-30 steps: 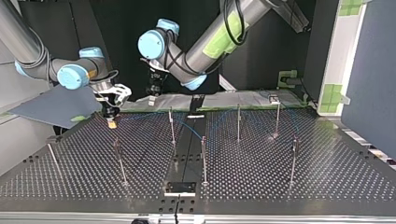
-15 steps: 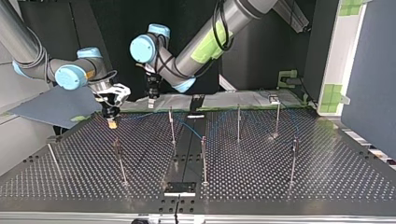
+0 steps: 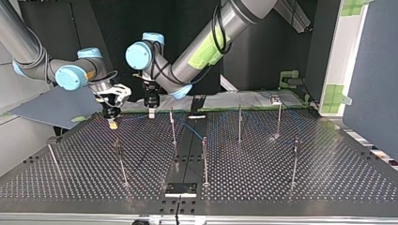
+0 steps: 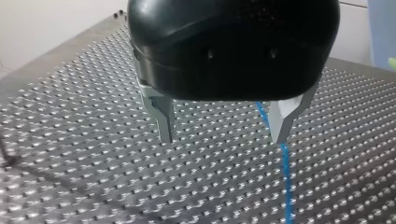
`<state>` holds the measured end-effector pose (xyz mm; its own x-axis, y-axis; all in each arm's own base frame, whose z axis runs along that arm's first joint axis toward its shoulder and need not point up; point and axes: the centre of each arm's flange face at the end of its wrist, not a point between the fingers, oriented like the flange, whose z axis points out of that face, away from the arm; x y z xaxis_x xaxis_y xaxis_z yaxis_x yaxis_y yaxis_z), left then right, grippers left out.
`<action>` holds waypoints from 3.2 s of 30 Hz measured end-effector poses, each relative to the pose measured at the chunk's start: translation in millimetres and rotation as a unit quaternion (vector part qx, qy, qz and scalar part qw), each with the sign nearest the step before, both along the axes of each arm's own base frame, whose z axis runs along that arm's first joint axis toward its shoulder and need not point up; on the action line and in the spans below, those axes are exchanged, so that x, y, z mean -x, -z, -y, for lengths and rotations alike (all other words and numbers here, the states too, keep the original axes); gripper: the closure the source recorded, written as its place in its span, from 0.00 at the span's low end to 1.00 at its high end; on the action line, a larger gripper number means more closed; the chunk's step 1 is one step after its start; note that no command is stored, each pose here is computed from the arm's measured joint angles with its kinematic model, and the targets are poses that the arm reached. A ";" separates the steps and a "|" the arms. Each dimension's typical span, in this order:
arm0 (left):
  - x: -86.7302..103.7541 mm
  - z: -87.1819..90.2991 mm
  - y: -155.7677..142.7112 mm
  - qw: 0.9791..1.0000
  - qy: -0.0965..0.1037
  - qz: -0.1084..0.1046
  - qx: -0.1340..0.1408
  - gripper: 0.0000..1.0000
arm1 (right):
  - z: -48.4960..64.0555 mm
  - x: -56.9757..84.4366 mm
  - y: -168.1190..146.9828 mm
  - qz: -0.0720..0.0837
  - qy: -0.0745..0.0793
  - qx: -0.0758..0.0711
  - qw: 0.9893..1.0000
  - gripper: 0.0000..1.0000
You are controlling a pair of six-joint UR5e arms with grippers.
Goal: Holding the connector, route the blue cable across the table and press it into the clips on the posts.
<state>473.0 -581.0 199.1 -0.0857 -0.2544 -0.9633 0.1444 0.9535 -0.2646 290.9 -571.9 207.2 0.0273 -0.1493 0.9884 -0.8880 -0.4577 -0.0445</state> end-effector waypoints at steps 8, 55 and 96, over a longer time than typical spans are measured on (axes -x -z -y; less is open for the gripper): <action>-11.4 8.1 30.6 1.000 0.002 -0.020 -0.008 0.00 | 0.0 -0.1 0.0 0.002 -0.001 0.000 1.000 1.00; -42.2 15.5 16.1 0.999 -0.021 -0.028 -0.023 1.00 | 4.0 -2.2 -32.3 -0.005 -0.008 0.001 1.000 1.00; 10.1 0.0 -196.6 0.998 -0.019 0.050 0.037 1.00 | -64.3 9.7 -233.1 0.087 -0.021 0.045 0.995 1.00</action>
